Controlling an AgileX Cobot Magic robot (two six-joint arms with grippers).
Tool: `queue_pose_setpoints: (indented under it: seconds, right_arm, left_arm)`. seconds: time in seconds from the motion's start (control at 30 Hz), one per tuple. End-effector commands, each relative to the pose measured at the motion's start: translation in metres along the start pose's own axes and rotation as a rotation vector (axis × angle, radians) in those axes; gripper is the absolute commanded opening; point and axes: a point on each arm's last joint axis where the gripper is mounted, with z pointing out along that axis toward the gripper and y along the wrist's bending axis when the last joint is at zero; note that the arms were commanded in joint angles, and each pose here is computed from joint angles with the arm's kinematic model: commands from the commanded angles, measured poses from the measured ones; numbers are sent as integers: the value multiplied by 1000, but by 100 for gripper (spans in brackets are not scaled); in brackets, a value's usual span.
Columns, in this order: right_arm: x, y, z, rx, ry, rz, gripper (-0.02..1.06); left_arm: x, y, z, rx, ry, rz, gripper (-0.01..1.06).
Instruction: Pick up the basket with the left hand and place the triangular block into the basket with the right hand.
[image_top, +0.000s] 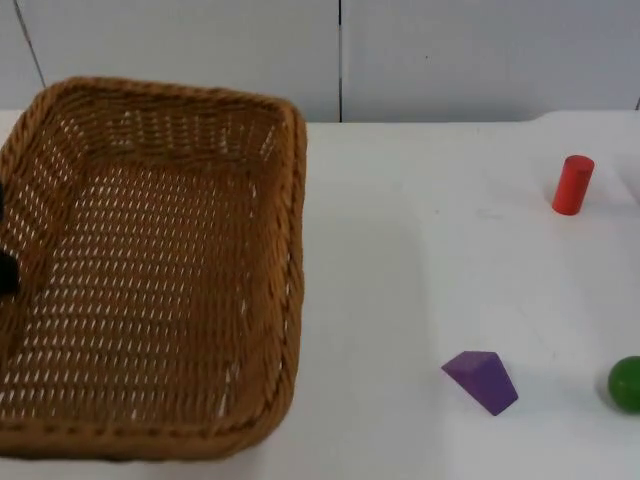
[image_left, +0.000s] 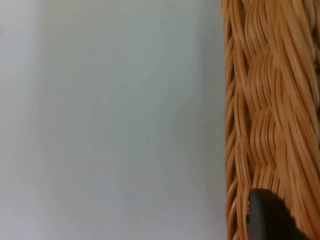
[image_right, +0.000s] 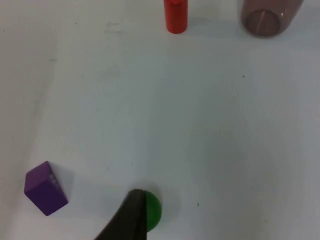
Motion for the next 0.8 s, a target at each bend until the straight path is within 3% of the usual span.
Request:
queue_pose_setpoints:
  seconds: [0.0, 0.13, 0.23, 0.37, 0.4, 0.5, 0.57, 0.77]
  right_arm:
    - [-1, 0, 0, -1, -5, 5, 105]
    - [0, 2, 0, -24, 8, -8, 105]
    - [3, 9, -1, -99, 36, -47, 105]
    - [10, 39, -2, -217, 92, -216, 105]
    - [10, 39, -2, -217, 92, -216, 105]
    - [21, 67, 3, -272, 176, -308, 104]
    - [29, 84, 15, -249, 248, -367, 102]
    - [44, 123, 50, -151, 291, -437, 98]
  left_arm:
    - [1, 1, -1, 1, -41, -34, 0]
    - [1, -1, -1, 32, -50, -27, 0]
    - [0, -3, -1, 53, -59, -30, 0]
    - [0, -5, -1, 74, -57, -23, 0]
    - [0, -5, -1, 74, -57, -23, 0]
    - [0, -5, -1, 73, -57, -21, 0]
    - [0, -5, -1, 76, -54, -21, 0]
    - [2, -7, -1, 90, -37, -12, 0]
